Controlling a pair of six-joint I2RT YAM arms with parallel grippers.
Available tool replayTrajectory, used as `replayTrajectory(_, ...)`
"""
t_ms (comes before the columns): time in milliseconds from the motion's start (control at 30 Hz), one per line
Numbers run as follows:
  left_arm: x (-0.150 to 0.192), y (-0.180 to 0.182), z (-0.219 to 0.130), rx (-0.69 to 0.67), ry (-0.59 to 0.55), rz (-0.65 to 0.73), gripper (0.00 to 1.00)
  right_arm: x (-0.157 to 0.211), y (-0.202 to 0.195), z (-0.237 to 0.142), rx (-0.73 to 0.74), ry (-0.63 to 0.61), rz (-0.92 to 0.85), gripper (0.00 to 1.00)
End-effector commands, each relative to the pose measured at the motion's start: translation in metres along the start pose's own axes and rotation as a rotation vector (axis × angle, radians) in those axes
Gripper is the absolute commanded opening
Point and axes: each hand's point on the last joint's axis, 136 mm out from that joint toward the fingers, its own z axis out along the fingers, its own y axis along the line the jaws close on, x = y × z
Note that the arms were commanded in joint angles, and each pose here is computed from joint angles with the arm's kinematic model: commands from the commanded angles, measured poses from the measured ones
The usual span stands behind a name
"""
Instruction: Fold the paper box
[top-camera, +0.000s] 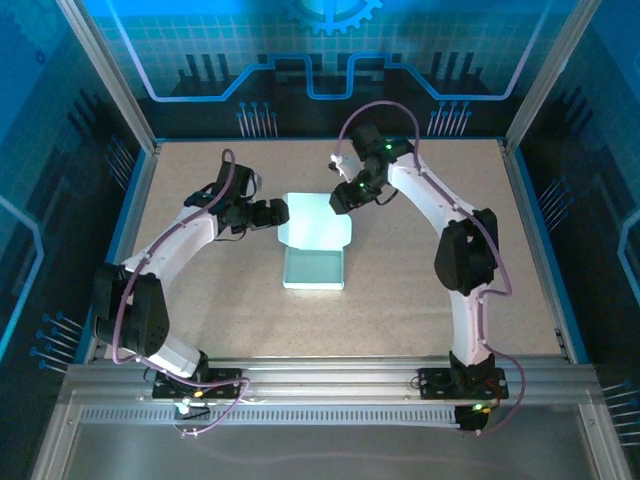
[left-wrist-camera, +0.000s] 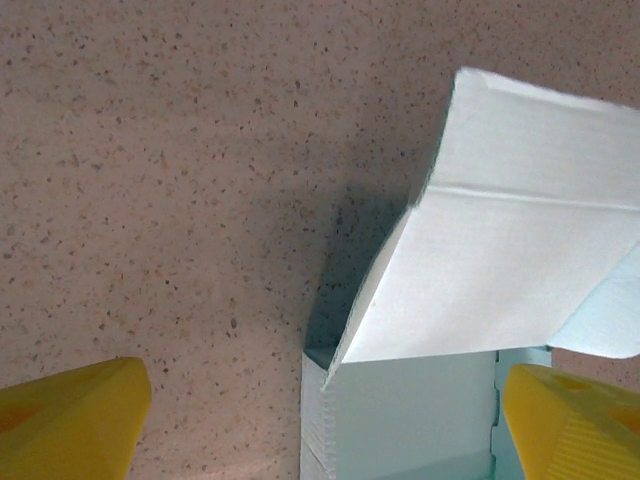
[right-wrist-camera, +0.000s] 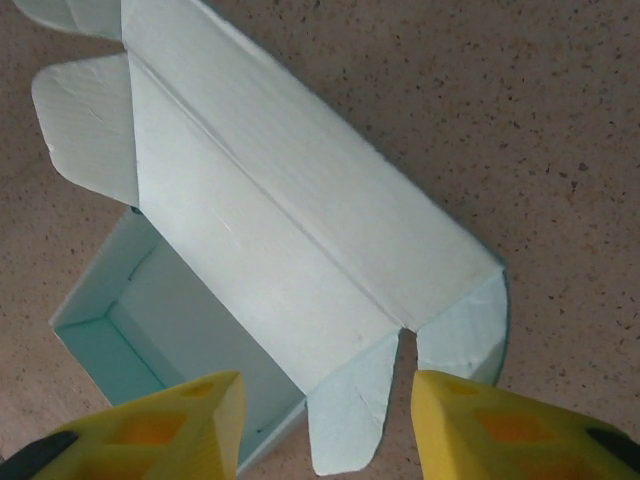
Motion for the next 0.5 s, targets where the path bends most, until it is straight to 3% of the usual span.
replayTrajectory(0, 0.010, 0.003, -0.005, 0.009, 0.025, 0.012, 0.92, 0.018, 0.004, -0.005, -0.034, 0.089, -0.012, 0.48)
replayTrajectory(267, 0.008, 0.000, -0.004, 0.021, 0.026, 0.013, 0.92, 0.002, 0.004, -0.037, -0.016, -0.056, 0.027, 0.55)
replayTrajectory(467, 0.007, -0.003, -0.001, 0.041, 0.029, 0.007, 0.92, 0.014, -0.011, -0.023, 0.005, 0.014, 0.072, 0.56)
